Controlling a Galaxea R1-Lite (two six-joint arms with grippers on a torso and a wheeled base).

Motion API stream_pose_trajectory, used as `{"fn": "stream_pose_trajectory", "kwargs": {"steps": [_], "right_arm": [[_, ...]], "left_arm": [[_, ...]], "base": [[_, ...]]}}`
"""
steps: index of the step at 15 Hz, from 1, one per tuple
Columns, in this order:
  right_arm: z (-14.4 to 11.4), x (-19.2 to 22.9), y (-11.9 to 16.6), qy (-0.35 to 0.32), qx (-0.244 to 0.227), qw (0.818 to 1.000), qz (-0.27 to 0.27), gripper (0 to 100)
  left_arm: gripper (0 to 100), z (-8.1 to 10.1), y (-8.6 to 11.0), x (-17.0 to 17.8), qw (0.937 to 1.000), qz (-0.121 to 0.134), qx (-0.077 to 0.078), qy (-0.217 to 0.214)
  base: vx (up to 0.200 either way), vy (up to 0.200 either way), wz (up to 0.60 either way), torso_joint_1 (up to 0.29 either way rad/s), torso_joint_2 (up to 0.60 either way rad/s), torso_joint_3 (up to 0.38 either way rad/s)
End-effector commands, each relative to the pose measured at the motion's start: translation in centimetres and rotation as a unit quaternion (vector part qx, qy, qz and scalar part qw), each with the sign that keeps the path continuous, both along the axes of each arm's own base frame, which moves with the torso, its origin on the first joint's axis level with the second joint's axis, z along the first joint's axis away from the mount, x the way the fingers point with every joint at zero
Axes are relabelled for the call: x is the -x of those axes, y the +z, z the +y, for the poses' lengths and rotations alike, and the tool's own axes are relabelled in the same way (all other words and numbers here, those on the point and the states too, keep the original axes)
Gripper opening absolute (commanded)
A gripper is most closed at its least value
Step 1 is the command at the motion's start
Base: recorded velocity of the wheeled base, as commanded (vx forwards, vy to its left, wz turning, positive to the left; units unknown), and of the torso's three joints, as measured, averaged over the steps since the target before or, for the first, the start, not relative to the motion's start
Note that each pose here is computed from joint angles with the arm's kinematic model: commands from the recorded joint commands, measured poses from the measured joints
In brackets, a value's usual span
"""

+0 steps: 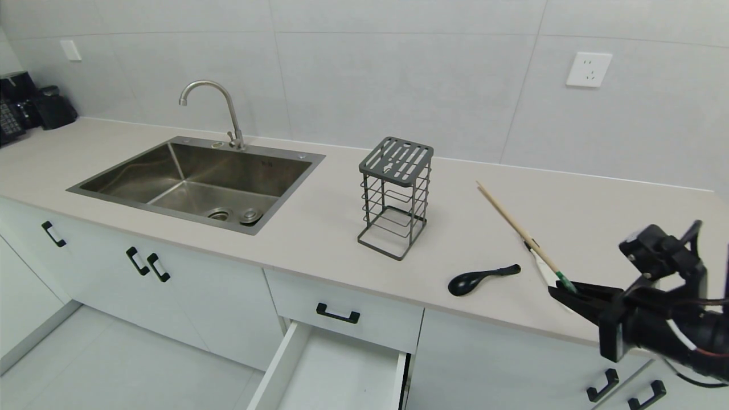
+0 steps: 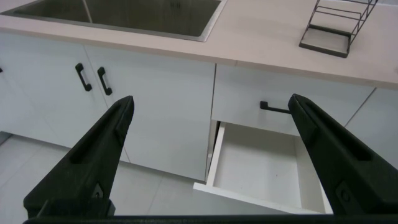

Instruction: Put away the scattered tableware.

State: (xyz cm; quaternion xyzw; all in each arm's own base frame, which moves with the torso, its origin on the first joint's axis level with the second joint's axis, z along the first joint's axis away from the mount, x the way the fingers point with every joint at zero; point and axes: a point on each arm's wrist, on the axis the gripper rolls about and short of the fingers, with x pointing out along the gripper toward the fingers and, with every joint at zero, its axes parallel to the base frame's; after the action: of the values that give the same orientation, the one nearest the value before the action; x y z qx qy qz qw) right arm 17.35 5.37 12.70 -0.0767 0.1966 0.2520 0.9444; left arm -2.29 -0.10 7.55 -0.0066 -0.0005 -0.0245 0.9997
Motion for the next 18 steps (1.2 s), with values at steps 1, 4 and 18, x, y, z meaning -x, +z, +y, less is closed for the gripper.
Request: {"fn": "stream_pose_trajectory", "kwargs": {"steps": [1,4,18], "right_arm": [[-0.5,4.2,2.3,0.025,-0.015,0.998,-0.05,0],[0.1,6.2,4.0,0.079,-0.003,0.995,-0.067,0],[8.9,4.0,6.3,0.177,0.102,0.975,-0.086,0]], "left_arm": [[100,0.0,0.0,0.0,1.0,0.001,0.0,0.0],[100,0.0,0.0,0.0,1.0,0.001,0.0,0.0],[100,0.0,0.0,0.0,1.0,0.001,0.0,0.0]], "base": [[0.0,0.0,0.0,0.0,0.0,0.0],[0.0,0.0,0.0,0.0,0.0,0.0],[0.0,0.0,0.0,0.0,0.0,0.0]]}}
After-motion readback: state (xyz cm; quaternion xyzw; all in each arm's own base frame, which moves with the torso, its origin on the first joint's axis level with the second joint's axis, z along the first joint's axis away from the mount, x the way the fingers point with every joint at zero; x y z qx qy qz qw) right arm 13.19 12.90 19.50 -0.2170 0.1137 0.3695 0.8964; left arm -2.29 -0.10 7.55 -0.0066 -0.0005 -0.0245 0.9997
